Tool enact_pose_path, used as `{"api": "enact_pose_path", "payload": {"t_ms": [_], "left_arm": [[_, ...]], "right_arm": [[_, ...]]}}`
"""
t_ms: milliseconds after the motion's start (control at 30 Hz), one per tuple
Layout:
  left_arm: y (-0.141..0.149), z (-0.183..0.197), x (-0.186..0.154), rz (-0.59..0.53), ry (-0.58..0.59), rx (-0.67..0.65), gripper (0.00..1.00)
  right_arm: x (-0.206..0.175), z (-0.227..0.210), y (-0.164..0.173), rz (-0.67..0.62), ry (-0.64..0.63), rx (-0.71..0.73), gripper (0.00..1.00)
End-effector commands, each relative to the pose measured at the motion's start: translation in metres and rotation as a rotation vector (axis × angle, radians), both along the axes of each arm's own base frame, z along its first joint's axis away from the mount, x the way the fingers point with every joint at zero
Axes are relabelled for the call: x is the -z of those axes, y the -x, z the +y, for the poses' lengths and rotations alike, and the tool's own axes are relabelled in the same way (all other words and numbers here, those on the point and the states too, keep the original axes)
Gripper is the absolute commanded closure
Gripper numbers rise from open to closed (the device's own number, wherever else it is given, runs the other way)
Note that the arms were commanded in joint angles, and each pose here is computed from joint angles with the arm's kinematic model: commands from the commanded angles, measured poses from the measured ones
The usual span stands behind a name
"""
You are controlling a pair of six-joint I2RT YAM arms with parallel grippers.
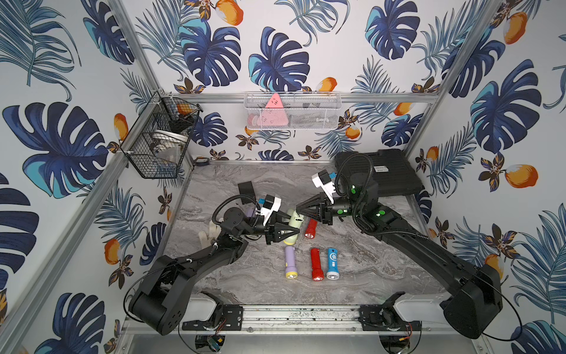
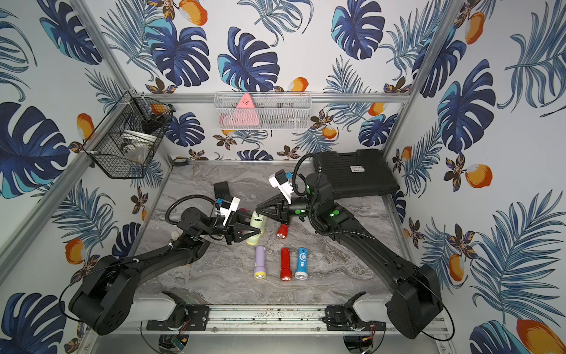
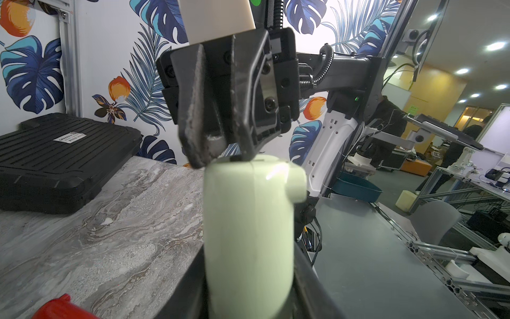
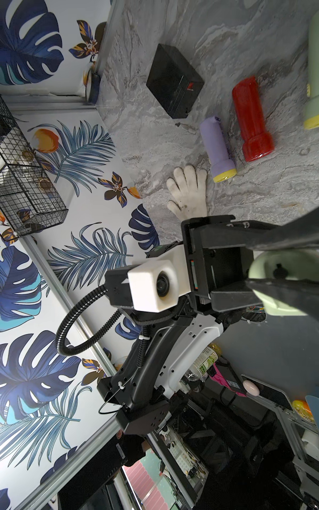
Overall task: Close the plug at the bottom of the flashlight
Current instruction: Close the plug of the flashlight.
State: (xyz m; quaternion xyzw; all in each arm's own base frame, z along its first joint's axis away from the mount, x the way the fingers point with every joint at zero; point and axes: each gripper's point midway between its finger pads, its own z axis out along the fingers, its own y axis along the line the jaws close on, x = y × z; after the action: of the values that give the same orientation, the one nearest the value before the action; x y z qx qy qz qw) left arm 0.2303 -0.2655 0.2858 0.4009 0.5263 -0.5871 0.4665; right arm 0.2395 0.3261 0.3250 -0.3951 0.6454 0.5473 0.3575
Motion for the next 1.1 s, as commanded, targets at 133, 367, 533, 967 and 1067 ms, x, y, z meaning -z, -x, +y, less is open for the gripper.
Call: {"api": "enact_pose_path", "payload": {"t_ms": [133,367,533,967,1067], "left_arm": [[0.005,0.012,-0.051,-0.263,0.122,-0.08,1.0],[0.003,0.013,-0.051,-0.26,0.124,-0.085,1.0],[0.003,0.012,-0.051,-0.254,0.126,-0.082,1.0],[0.001,0.011,-0.048,-0.233,0.121,-0.083,1.0],[0.0,0.009,-0.047,-0.222,0.122,-0.077,1.0]], "right_arm": [[0.046,-0.003,0.006,0.145,0.135,0.011,0.86],[0.046,-0.003,0.005,0.137,0.138,0.013,0.91],[0.042,-0.004,0.001,0.109,0.141,0.035,0.92],[-0.004,-0.021,-0.033,-0.064,0.098,0.286,0.79],[-0.02,-0.028,-0.04,-0.107,0.064,0.361,0.63]]}}
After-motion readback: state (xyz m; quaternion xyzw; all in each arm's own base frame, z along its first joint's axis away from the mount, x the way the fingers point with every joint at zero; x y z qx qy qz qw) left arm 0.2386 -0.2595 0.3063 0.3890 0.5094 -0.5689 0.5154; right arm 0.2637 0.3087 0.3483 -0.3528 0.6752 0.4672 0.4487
